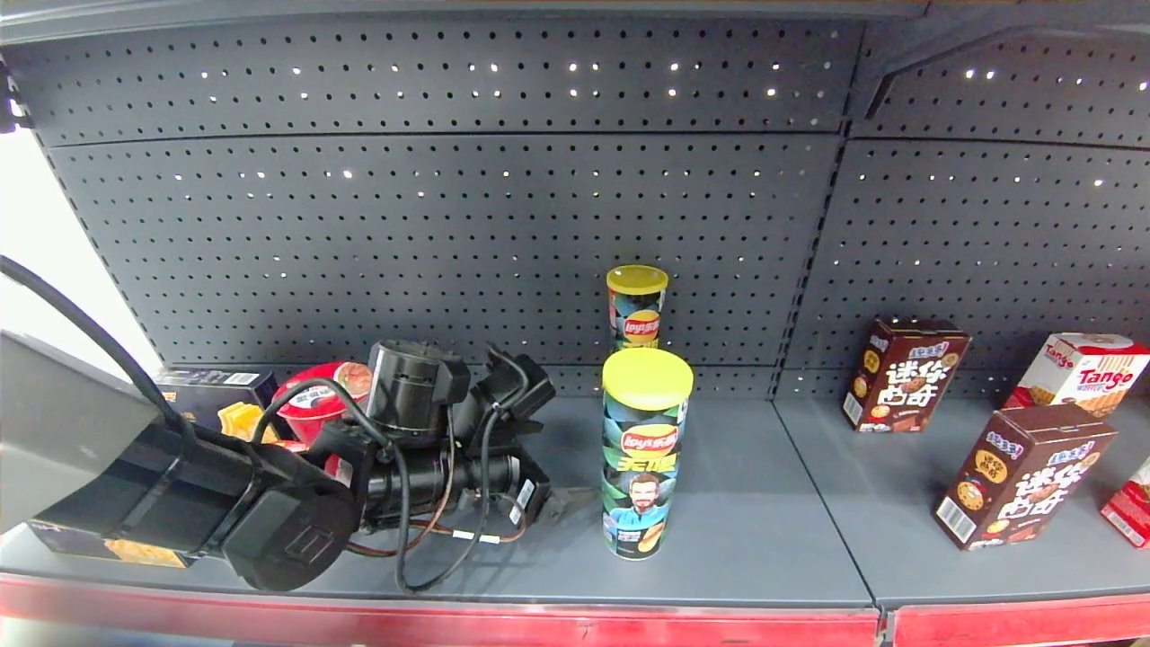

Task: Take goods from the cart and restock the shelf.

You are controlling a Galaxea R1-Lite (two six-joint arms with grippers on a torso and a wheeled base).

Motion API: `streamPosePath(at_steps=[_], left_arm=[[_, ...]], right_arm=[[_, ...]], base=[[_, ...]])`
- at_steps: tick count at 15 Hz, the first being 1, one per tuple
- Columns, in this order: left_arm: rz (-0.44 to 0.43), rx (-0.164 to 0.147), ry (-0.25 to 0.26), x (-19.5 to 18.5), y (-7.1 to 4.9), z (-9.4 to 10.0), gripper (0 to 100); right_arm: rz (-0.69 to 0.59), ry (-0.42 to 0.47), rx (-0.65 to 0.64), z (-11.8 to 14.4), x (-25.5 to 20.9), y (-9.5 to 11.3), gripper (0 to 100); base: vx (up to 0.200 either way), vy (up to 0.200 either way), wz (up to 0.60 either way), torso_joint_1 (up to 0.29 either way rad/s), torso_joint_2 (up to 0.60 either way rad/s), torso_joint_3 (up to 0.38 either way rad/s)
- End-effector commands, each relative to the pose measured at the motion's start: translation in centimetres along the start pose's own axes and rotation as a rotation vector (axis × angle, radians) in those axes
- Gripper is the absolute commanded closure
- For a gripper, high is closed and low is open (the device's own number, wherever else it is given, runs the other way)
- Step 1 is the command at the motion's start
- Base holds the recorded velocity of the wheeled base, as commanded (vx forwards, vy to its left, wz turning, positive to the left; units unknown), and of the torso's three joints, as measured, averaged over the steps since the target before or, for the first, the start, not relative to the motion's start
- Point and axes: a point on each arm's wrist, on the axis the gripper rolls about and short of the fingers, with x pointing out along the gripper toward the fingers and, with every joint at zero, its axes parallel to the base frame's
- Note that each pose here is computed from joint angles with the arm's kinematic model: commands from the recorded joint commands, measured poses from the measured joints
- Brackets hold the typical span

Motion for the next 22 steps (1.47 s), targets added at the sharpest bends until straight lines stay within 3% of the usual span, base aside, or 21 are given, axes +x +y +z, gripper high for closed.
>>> streamPosePath(at_steps=[1, 22], left_arm=[[-0.005, 0.003, -0.001, 0.10, -0.20, 0.06, 0], [-0.009, 0.005, 0.007, 0.14, -0.49, -0.10, 0]], right_arm=[[0.000, 0.000, -0.001, 0.01, 0.01, 0.00, 0], [0.000, 0.002, -0.001, 0.00, 0.01, 0.00, 0]], base=[[0.000, 0.000, 0.00, 0.000, 0.00, 0.000], [0.000, 0.000, 0.00, 0.000, 0.00, 0.000]])
